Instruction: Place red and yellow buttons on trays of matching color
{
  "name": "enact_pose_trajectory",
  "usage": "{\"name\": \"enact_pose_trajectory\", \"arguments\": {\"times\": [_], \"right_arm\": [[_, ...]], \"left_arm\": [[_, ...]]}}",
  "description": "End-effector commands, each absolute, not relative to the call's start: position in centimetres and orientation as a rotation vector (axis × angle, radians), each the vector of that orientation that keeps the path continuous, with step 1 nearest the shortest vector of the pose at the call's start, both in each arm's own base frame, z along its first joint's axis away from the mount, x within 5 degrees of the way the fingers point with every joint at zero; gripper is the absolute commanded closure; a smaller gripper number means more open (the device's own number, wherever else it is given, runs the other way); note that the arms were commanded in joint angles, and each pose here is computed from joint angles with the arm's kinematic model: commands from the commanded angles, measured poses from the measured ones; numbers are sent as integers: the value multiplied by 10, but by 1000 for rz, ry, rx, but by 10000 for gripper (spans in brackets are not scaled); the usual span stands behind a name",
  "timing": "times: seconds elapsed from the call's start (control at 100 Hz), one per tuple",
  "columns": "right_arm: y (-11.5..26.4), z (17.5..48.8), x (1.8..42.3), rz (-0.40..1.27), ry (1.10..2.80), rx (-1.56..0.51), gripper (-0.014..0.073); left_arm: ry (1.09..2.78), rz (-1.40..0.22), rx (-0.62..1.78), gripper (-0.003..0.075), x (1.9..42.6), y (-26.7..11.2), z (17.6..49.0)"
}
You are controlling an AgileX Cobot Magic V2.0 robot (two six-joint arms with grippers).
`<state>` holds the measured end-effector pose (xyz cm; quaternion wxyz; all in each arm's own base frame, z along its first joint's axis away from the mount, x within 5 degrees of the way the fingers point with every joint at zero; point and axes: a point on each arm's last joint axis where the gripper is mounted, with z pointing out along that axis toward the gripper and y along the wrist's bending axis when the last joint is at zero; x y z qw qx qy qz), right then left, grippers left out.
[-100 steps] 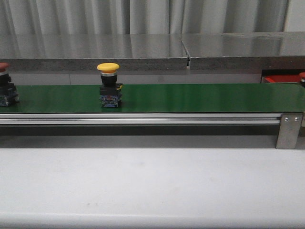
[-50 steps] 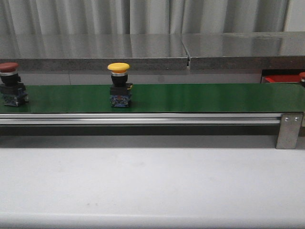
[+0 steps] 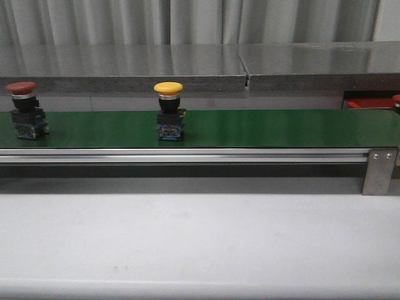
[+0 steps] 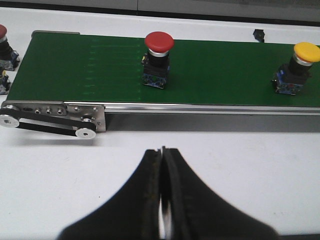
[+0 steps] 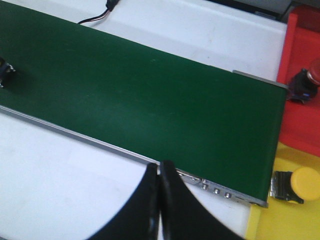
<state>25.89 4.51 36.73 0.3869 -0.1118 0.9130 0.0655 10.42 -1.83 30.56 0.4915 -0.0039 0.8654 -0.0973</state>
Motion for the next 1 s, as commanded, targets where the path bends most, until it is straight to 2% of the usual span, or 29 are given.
{"name": "enact_pose_trajectory", "arguments": {"times": [0.0,0.06,0.11,0.19,0.33,0.5,0.99], "right_arm": [[55,389,268,179,2246,-327,463],[61,390,274,187,2250,-350,307],[66,391,278,192,2245,-368,145],[74,391,286,202,2245,-393,-22],[90,391,297,213,2254,-452,23],[113,393,310,234,2229,-519,23],[172,371,341,281,2362,-721,23]], "left_arm": [[2007,-257,-18,741,106,-19,320],[2007,-257,-18,741,106,-19,320],[2007,-257,-18,741,106,-19,320],[2007,-257,-18,741,106,-19,320],[2007,-257,-18,741,106,-19,320],[2007,-257,-18,741,106,-19,320],[2007,-257,-18,741,106,-19,320]]}}
